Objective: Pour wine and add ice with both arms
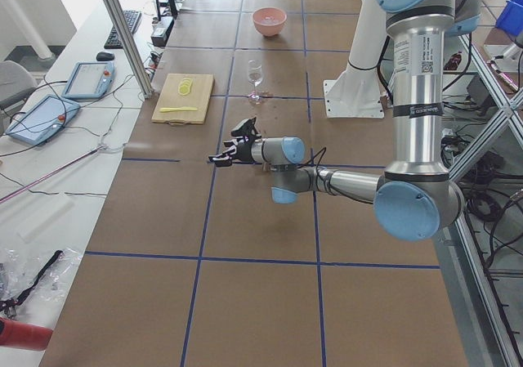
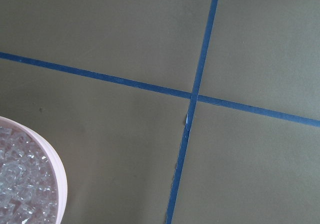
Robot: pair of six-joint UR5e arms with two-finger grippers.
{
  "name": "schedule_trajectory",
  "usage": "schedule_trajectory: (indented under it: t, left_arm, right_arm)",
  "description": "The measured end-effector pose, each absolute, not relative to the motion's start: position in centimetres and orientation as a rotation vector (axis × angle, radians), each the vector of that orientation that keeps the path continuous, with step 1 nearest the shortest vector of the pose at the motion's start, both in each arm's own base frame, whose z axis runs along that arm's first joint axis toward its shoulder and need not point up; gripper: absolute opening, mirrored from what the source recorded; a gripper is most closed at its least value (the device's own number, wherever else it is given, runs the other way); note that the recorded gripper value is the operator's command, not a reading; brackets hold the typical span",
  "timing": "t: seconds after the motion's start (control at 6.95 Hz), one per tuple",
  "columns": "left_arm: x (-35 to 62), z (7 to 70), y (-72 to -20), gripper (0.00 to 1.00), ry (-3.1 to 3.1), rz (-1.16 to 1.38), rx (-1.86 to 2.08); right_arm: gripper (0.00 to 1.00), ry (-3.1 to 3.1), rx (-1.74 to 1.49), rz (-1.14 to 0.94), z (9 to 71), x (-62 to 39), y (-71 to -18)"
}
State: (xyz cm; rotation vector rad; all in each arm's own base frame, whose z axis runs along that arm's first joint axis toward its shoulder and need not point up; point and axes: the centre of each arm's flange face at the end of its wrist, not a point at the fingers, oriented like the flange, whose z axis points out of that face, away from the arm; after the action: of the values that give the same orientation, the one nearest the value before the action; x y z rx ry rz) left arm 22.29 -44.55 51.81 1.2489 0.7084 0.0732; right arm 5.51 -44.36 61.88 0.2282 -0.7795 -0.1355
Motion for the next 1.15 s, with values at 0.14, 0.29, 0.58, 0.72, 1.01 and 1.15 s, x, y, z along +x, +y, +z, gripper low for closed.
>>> schedule_trajectory:
  t: [0.14,0.29,0.58,0.72,1.01,1.15]
  left_arm:
    - [19.0,52.2,-46.8,1.0,0.641,0.139,1.197]
    - [14.9,52.5,-48.8,1.0,0.577,0.22,1.145]
    - [6.0,52.6,-51.6,1.0,0.505,0.31,0.995]
    - [2.3,53.0,-52.1,1.0,0.521,0.311,0.9]
    - [-4.1,55.1,-51.5,1.0,0.615,0.229,0.71]
    - [-5.5,57.4,-50.2,1.0,0.635,0.188,0.636]
  right_arm:
    - [1.0,-0.78,0.229,-0.136,61.9,5.5,-44.4]
    - [1.0,-0.779,0.229,-0.136,61.9,5.5,-44.4]
    - [1.0,-0.779,0.229,-0.136,61.8,5.5,-44.4]
    - [1.0,-0.779,0.229,-0.136,61.8,5.5,-44.4]
    - [1.0,-0.779,0.23,-0.136,61.8,5.5,-44.5]
    - [1.0,-0.779,0.23,-0.136,61.8,5.5,-44.5]
